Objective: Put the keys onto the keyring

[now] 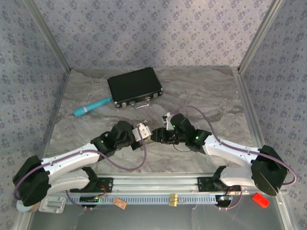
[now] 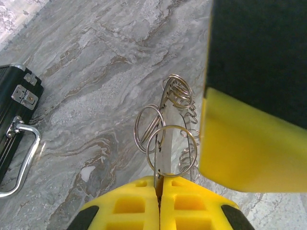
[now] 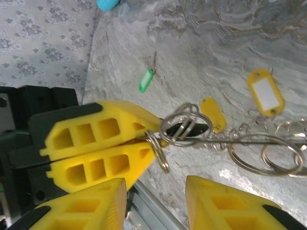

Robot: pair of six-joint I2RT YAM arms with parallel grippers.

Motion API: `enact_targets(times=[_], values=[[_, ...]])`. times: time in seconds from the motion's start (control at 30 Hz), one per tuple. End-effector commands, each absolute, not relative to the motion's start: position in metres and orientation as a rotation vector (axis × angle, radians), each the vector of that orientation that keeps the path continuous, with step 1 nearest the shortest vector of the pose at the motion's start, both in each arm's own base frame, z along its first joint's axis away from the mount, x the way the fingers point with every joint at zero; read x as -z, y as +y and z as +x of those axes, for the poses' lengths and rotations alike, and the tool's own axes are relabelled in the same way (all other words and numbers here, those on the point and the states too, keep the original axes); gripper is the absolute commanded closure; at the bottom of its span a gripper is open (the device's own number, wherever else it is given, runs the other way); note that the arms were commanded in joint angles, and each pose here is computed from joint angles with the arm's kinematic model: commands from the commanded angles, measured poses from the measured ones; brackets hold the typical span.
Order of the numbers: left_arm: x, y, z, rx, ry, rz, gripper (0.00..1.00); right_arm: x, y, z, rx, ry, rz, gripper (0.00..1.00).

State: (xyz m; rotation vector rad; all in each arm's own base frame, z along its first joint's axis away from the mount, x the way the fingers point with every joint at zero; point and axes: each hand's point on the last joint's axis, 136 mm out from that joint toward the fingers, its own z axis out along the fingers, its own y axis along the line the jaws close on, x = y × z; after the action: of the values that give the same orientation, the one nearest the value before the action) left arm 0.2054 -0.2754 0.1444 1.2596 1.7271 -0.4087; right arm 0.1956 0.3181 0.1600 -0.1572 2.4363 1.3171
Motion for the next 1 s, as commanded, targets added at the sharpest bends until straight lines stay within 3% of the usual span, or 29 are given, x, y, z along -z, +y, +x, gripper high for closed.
enact_targets(times=[0.0, 0.27, 0.6, 0.63, 0.7, 0.77, 0.87, 0.97], values=[[-0.167, -0.285, 0.208, 0.472, 1.69, 1.214, 1.0, -0.162, 0.318, 0.208, -1.301, 2.394, -0.123, 0.63], [-0.168, -0.285, 0.207, 0.482, 1.697, 1.213, 1.0, -0.159, 0.322, 0.215, -1.292, 2.388, -0.106, 0.72], [-0.17, -0.284, 0.206, 0.486, 1.702, 1.211, 1.0, -0.156, 0.32, 0.217, -1.265, 2.398, -0.097, 0.97], [-0.171, -0.284, 0.206, 0.487, 1.702, 1.21, 0.93, -0.156, 0.319, 0.216, -1.261, 2.401, -0.1, 1.0], [-0.175, -0.282, 0.205, 0.484, 1.695, 1.208, 0.62, -0.155, 0.317, 0.216, -1.238, 2.409, -0.113, 1.0], [-0.18, -0.275, 0.203, 0.468, 1.68, 1.201, 0.46, -0.155, 0.312, 0.215, -1.211, 2.417, -0.134, 1.0], [-0.193, -0.256, 0.204, 0.451, 1.657, 1.149, 0.35, -0.159, 0.304, 0.214, -1.183, 2.414, -0.228, 1.0], [-0.203, -0.233, 0.205, 0.451, 1.646, 1.09, 0.33, -0.163, 0.296, 0.208, -1.116, 2.424, -0.424, 1.0]])
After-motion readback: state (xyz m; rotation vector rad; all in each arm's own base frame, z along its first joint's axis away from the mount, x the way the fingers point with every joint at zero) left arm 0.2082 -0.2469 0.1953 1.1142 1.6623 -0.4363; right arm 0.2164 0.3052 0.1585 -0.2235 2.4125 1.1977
